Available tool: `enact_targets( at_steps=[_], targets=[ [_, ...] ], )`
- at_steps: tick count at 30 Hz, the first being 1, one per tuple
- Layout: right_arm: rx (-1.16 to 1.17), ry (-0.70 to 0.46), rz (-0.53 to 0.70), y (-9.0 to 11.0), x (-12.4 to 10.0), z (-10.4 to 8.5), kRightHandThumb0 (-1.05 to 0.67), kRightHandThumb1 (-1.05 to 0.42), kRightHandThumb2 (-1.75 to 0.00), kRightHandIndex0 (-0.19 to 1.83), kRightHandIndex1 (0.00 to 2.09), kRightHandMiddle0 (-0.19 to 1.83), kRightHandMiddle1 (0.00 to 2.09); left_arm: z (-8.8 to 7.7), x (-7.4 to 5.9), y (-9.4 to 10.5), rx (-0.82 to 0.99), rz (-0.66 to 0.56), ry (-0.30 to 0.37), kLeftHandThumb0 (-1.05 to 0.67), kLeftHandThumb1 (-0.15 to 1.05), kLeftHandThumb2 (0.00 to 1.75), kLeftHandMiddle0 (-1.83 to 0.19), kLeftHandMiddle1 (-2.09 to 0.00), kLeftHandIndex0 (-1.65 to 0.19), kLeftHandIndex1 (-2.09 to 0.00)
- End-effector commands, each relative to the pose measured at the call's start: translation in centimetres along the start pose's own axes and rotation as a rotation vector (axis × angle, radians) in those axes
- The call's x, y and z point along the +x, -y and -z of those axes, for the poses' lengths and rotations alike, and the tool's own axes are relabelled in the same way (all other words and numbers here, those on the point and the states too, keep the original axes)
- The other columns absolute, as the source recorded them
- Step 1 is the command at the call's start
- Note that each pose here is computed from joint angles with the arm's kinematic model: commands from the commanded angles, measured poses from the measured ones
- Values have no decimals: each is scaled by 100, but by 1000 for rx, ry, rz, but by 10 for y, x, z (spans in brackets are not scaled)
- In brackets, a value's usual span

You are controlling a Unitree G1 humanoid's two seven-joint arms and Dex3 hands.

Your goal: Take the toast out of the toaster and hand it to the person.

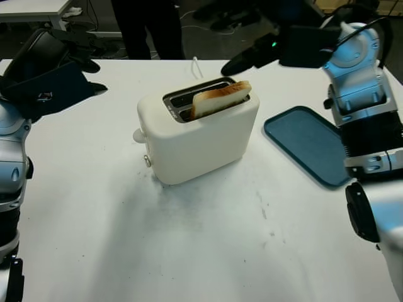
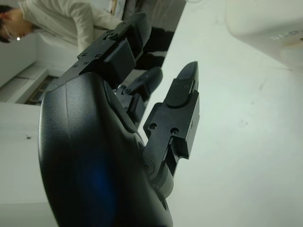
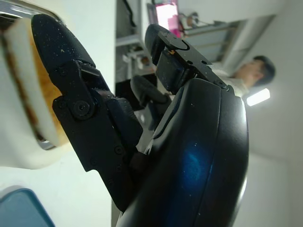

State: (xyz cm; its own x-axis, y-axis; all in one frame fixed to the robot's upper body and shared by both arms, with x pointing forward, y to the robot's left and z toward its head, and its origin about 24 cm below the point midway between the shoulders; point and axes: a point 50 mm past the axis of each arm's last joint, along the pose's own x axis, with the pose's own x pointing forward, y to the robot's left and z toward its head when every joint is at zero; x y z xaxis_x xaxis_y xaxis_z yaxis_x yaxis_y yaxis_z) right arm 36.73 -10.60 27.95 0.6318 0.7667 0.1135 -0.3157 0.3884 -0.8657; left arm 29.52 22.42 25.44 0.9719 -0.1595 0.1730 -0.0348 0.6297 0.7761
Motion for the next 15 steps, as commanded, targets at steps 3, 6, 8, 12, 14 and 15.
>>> enact_targets(
  at_steps=[3,6,8,12,14,15],
  targets=[
    [6,0,-40,-13,2,5,-97,-68,0,25,97,66,7,-1,1,1,11,10,2,7,87,0,-49,-65,-73,-1],
    [17,-17,-50,-18,2,9,-97,-68,0,22,98,64,6,-1,1,1,2,9,12,9,87,0,-50,-66,-74,-1],
    [15,-33,-52,-22,2,12,-96,-68,0,21,99,64,7,-1,1,1,2,10,10,8,86,0,-50,-66,-73,-1],
    [28,-58,-51,-30,3,17,-84,-65,0,22,98,63,7,-1,1,2,6,7,13,9,86,0,-50,-66,-74,-1],
    [20,-71,-58,-33,3,19,-79,-66,-1,22,96,64,7,-1,1,2,0,9,5,9,87,0,-50,-66,-73,-1],
    [22,-72,-59,-35,3,21,-77,-66,-1,22,95,64,7,-1,1,2,-3,11,0,8,87,1,-49,-66,-73,0]
  ],
)
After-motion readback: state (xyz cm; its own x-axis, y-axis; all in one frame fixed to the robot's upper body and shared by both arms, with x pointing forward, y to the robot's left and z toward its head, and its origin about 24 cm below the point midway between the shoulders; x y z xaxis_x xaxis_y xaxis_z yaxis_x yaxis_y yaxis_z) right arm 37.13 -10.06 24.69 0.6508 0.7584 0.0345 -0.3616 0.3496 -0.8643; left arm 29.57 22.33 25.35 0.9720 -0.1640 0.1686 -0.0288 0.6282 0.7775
